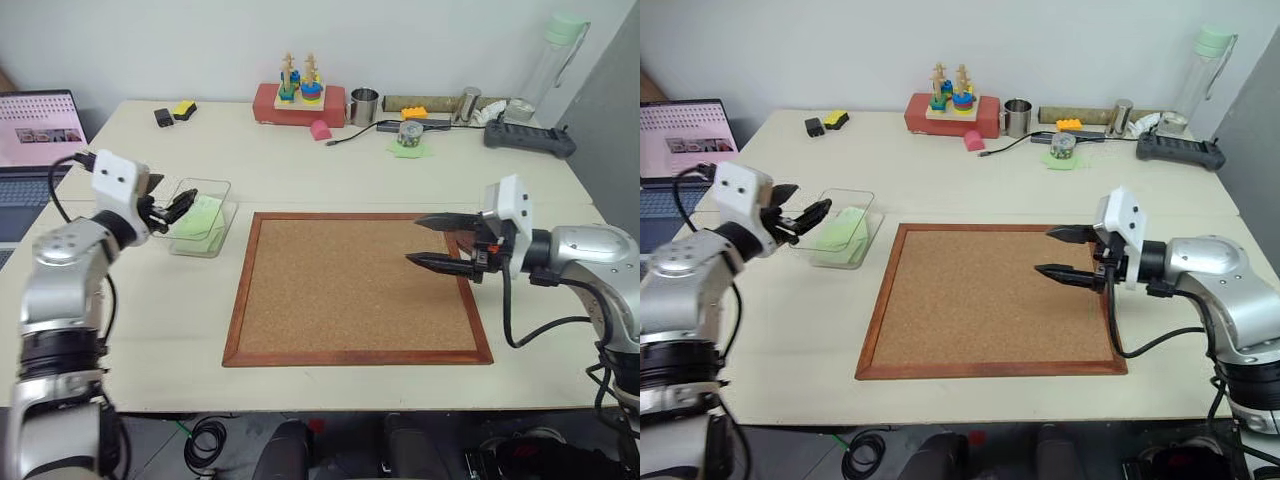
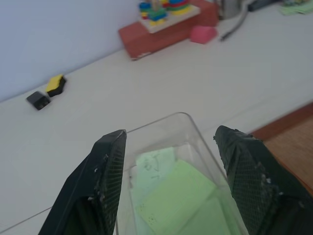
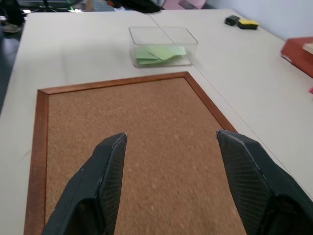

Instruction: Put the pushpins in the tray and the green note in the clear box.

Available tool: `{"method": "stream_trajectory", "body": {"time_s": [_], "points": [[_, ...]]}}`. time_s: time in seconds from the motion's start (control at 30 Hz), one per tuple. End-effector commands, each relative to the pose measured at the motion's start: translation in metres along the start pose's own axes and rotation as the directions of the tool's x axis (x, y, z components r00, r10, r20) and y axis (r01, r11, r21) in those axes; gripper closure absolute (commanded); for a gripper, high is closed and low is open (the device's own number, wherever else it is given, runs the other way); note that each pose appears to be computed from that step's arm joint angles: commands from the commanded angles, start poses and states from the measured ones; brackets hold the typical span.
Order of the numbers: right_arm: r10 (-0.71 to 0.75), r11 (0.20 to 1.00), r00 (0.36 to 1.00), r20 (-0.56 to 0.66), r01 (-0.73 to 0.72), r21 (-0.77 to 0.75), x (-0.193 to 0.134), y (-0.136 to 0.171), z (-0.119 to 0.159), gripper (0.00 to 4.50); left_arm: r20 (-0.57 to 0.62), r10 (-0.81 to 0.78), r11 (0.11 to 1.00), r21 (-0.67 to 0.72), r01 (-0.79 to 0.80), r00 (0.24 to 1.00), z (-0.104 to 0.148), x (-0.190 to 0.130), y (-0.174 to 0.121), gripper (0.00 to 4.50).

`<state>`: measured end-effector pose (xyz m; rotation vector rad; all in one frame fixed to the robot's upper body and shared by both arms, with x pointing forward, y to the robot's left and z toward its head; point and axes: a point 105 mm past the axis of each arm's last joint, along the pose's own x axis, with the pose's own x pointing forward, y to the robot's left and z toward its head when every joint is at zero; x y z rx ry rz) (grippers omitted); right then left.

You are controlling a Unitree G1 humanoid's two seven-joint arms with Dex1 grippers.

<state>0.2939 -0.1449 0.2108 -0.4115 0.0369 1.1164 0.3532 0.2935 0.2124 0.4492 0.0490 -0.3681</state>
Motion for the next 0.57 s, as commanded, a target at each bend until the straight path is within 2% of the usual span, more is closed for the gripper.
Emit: {"method": "stream_trajectory", "body": {"time_s": [0.03,0.1,0.17,0.4,0.57], "points": [[-0.087,0.996,0.994,-0.062,0.086,-0.021,-0.032,-0.013,-0.007,1.46,-0.122,-0.093,0.987,0.12,0.108,0.988,-0.006,-0.033,0.001,1.45],[-0.153,0.988,0.982,-0.109,0.15,-0.037,-0.049,-0.022,-0.016,1.46,-0.223,-0.126,0.976,0.145,0.161,0.967,-0.024,-0.052,0.004,1.45],[-0.195,0.981,0.968,-0.156,0.191,-0.038,-0.068,-0.027,-0.023,1.46,-0.275,-0.141,0.975,0.128,0.182,0.951,-0.035,-0.068,0.008,1.45],[-0.221,0.974,0.918,-0.329,0.226,-0.021,-0.12,-0.022,-0.05,1.46,-0.332,-0.152,0.984,0.038,0.174,0.931,-0.059,-0.099,0.012,1.45],[-0.244,0.967,0.896,-0.371,0.252,-0.029,-0.132,-0.024,-0.061,1.46,-0.332,-0.148,0.986,0.024,0.166,0.932,-0.065,-0.102,0.013,1.45]]}}
